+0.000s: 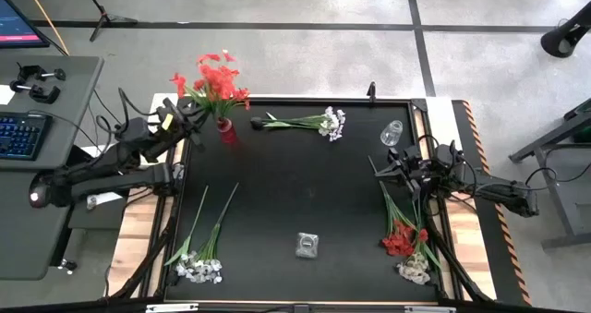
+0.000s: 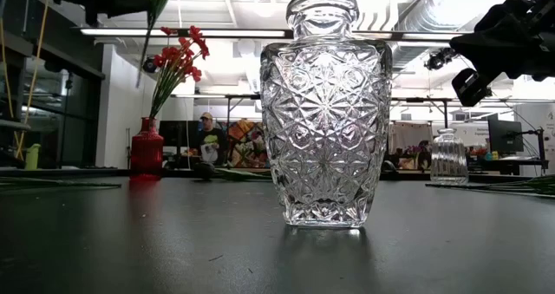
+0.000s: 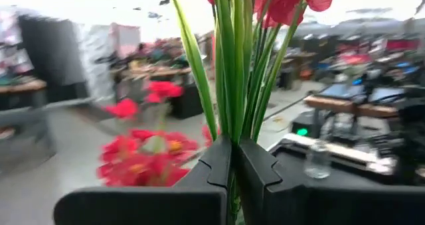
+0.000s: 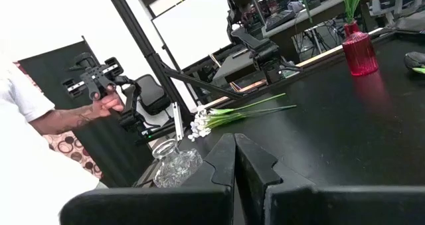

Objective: Sort flowers into vase by color
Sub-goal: Put the top orange flowers into the red vase

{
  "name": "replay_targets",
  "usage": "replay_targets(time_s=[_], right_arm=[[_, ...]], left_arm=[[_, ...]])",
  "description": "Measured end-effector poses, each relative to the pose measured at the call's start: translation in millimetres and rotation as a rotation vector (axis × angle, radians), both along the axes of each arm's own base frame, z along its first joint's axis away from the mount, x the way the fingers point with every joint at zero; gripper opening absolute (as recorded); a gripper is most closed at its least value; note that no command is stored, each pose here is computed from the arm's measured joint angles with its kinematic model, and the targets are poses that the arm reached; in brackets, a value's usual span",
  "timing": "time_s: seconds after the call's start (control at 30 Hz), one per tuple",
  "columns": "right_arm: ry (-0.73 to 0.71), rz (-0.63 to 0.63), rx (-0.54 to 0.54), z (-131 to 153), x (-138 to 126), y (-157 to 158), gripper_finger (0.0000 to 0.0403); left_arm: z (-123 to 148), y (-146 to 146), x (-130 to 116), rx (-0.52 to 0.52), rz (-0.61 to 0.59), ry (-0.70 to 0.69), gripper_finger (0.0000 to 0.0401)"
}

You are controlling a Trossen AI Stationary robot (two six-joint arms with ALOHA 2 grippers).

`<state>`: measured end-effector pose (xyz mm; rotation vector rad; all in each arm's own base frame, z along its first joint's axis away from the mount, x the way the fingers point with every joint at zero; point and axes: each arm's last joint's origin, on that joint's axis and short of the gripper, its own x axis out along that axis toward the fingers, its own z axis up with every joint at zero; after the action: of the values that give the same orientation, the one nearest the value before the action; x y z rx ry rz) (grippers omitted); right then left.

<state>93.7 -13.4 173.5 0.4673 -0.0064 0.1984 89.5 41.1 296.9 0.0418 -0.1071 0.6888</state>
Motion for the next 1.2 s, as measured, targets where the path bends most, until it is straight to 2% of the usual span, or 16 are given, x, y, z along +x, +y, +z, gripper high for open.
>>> replay_targets(time_s=[0.13,0.33,0.5,0.83,0.97,1.2], right_arm=[[0.000,0.000,0.000,0,0,0,0.0000],[0.000,0.000,0.000,0,0,0,0.0000],[0.000,0.000,0.000,0,0,0,0.0000],[0.000,0.000,0.000,0,0,0,0.0000],[0.000,0.000,0.000,0,0,0,0.0000],[0.000,0.000,0.000,0,0,0,0.0000]], left_arm=[[-15,4,1,0.032,-0.068,-0.043,0.0000],[-11,4,-15,0.141,-0.082,-0.074,0.0000],[-21,6,-22,0.109,-0.141,0.014,0.0000],[-26,26,-22,0.139,-0.134,0.130,0.0000],[-23,40,-20,0.162,-0.171,0.125,0.0000],[-27,65,-22,0.125,-0.184,0.138,0.0000]])
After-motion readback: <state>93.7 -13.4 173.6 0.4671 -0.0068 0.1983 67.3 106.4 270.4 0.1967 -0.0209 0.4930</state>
